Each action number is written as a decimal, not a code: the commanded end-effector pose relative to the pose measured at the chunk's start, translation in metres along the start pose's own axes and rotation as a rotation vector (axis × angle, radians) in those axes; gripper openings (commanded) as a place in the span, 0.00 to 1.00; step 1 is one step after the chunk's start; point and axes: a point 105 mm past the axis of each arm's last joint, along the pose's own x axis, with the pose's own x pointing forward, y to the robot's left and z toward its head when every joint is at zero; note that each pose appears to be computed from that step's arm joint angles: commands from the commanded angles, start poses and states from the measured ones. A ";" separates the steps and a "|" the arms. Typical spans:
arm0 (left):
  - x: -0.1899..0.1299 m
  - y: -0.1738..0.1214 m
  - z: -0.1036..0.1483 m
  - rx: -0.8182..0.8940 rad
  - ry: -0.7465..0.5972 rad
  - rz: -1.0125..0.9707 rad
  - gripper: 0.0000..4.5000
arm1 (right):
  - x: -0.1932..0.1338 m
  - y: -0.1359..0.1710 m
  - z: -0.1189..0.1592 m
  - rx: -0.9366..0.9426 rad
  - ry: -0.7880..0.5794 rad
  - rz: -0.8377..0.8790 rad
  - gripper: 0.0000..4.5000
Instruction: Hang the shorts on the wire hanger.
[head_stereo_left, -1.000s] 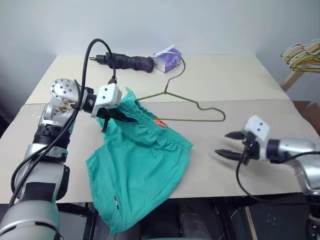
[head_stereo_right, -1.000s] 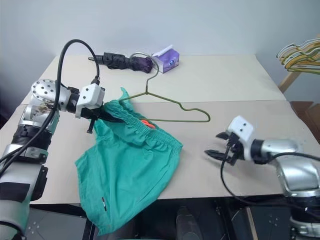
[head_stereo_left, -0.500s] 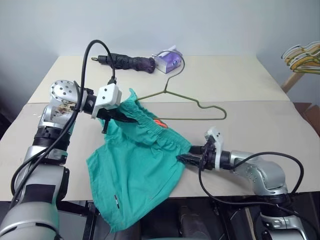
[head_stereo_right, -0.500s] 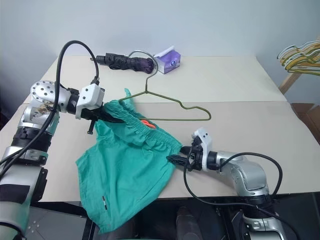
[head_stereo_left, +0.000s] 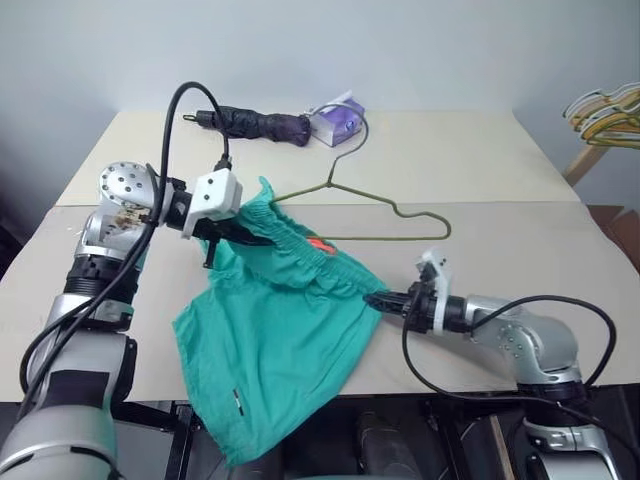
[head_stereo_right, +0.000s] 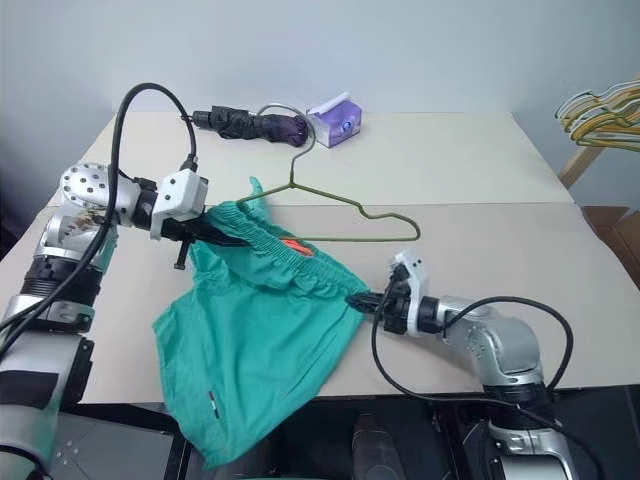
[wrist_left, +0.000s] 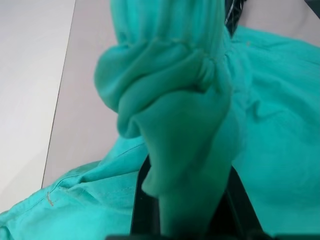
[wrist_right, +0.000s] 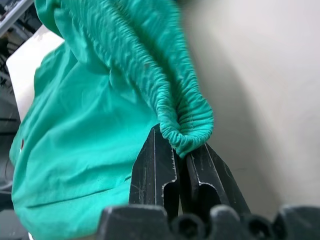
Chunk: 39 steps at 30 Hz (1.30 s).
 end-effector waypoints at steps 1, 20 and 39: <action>-0.023 -0.002 0.004 -0.005 -0.021 0.031 0.00 | -0.018 -0.016 0.022 -0.073 -0.040 -0.095 0.00; -0.077 -0.016 -0.021 -0.118 0.110 0.129 0.00 | -0.063 -0.058 0.050 -0.271 0.037 -0.199 0.00; -0.091 -0.041 -0.055 -0.096 0.347 0.060 0.00 | -0.071 -0.061 0.051 -0.351 0.073 -0.198 0.00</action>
